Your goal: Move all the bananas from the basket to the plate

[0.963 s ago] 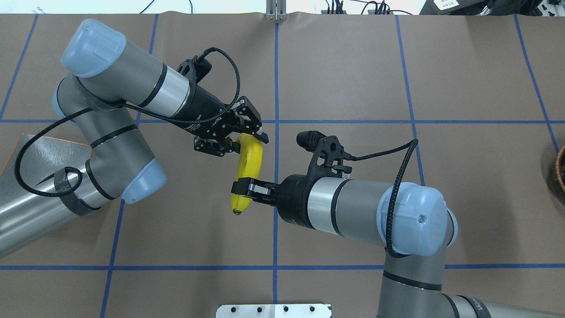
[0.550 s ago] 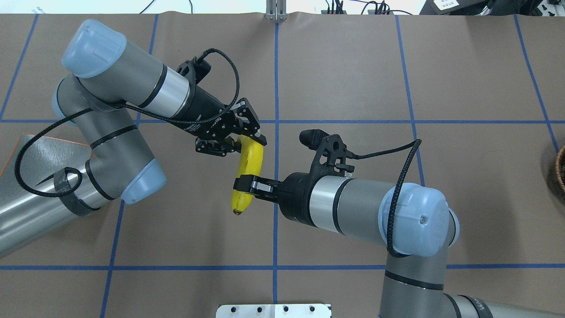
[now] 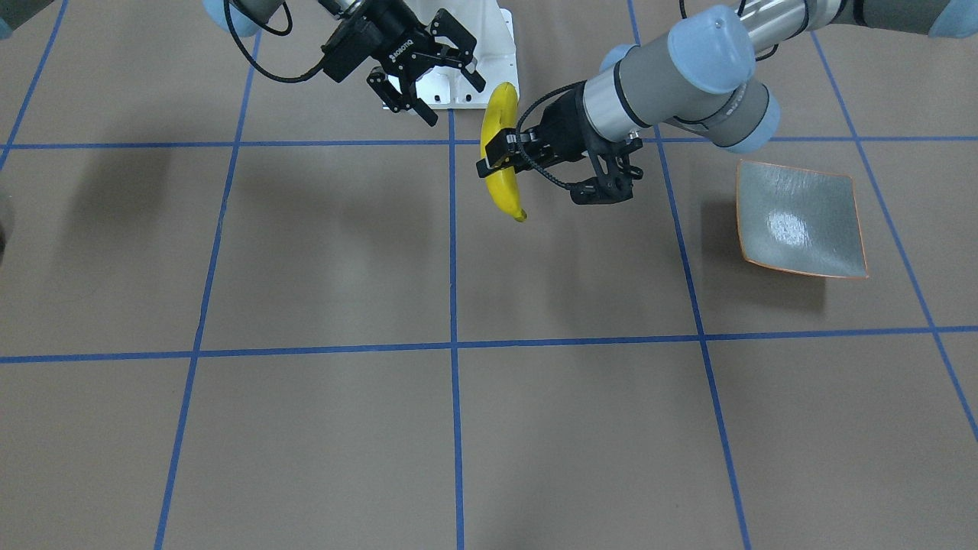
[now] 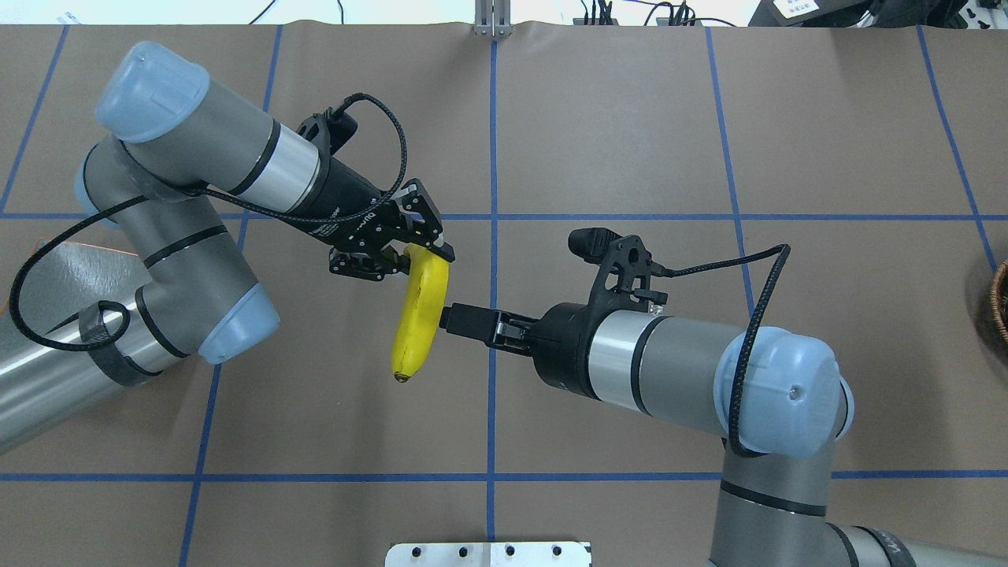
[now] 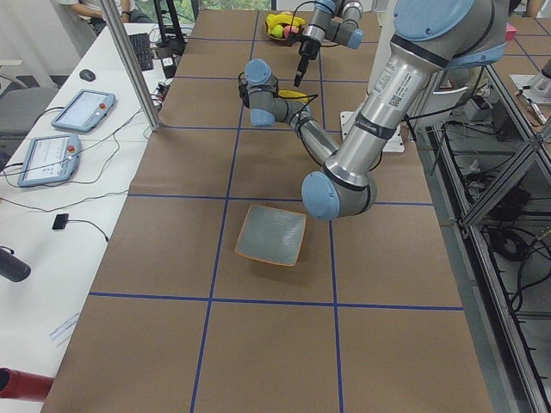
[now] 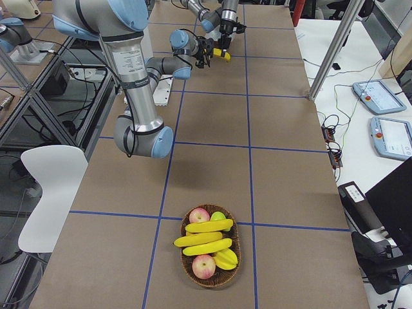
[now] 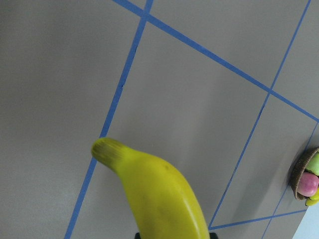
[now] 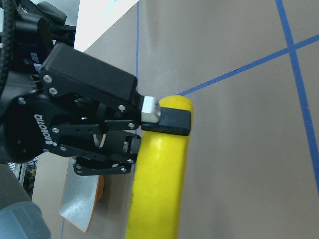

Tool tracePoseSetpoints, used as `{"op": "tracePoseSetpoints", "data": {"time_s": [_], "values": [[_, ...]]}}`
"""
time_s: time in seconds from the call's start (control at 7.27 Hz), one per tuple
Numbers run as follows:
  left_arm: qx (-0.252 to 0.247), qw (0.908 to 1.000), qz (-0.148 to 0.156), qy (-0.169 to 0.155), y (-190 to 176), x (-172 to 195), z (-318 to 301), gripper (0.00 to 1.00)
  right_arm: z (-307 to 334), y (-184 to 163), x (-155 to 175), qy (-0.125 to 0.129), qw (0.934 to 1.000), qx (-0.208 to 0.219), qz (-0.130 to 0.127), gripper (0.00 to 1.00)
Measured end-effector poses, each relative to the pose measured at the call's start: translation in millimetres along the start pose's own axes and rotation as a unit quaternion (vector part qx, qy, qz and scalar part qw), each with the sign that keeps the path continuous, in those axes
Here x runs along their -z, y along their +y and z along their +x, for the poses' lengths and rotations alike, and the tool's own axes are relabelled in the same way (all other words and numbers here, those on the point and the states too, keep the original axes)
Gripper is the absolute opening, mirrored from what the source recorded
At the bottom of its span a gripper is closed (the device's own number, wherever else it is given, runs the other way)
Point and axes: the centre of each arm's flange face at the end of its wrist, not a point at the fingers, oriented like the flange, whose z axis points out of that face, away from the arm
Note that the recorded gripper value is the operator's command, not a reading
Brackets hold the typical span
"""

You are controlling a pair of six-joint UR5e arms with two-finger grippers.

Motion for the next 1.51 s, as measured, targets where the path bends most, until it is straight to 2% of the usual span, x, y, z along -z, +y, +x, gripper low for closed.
{"op": "tracePoseSetpoints", "data": {"time_s": [0.28, 0.55, 0.69, 0.96, 1.1, 1.51], "values": [[-0.015, 0.9995, 0.021, -0.016, -36, 48, -49, 0.0, 36, -14, 17, 0.028, 0.9996, 0.002, 0.009, 1.0], [-0.072, 0.995, 0.05, -0.047, -50, 85, -132, 0.0, 60, -35, 32, 0.05, 0.9986, 0.0, 0.017, 1.0], [-0.102, 0.9897, 0.071, -0.071, -51, 98, -179, 0.0, 69, -43, 36, 0.058, 0.9981, -0.001, 0.022, 1.0], [-0.17, 0.9698, 0.112, -0.135, -54, 124, -268, 0.0, 79, -52, 37, 0.069, 0.9971, -0.002, 0.03, 1.0], [-0.197, 0.9589, 0.123, -0.163, -55, 137, -299, 0.0, 84, -54, 34, 0.074, 0.9967, -0.003, 0.032, 1.0], [-0.242, 0.9283, 0.151, -0.238, -63, 164, -354, 0.0, 96, -55, 24, 0.089, 0.9955, -0.003, 0.034, 1.0]]}}
